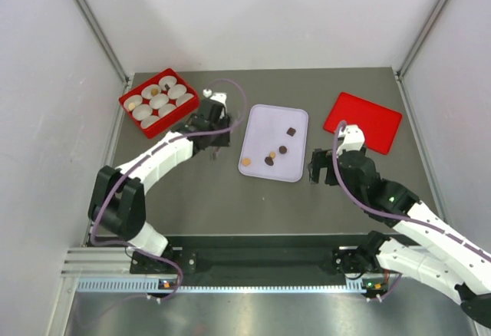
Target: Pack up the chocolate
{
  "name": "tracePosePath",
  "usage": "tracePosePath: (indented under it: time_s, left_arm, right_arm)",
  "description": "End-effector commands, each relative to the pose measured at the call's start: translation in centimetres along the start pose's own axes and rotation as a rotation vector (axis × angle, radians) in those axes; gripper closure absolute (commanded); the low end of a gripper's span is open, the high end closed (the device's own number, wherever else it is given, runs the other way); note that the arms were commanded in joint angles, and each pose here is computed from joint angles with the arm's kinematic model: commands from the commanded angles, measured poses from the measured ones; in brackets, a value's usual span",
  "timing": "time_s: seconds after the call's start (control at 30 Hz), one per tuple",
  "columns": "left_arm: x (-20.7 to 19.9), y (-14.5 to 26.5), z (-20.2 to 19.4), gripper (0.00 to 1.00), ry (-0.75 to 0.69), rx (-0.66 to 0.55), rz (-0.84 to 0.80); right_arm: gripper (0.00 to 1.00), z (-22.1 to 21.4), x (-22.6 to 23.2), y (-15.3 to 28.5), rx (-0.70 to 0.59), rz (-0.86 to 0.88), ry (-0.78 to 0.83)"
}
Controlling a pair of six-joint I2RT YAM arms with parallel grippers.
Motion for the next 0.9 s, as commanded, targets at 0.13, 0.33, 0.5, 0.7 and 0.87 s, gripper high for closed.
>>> tracePosePath:
  time_s: [0.13,0.33,0.5,0.7,0.87]
  left_arm:
    - [-6.9,4.4,-2.3,0.54,-0.109,-0.037,-0.243]
    - [-10.3,3.8,-4.7,0.53,-0.201,0.014,-0.309]
    - [-12.3,2.4,-6.4,0.51,-0.265,0.055,-0.333]
    - [-13.8,1.5,-8.1,0.5,-0.301,0.082,-0.326]
    - [-14.2,1.4,-9.0,0.5,-0.301,0.099,-0.325]
  right_arm:
    - [0.0,2.4,-0.7,1.4,-0.077,-0.025,-0.026]
    - [0.0,2.4,-1.1,1.9,-0.083,-0.039,-0.035]
    - [0.0,2.5,-1.4,2.4,-0.095,-0.044,-0.038]
    - [0.0,2.6,-1.7,2.6,-0.1,-0.053,-0.029]
    - [0.0,2.6,-1.8,2.6,-0.101,-0.057,-0.025]
Point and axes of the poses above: each gripper's point midway between its finger pads, its own y axis back along the fingers, its own x axis along the line the jaws close on, z = x × y, the point moved 6 cm from there along y, back along the fingers, and after that the axes turned 10 degrees about y, right-handed, at the moved point
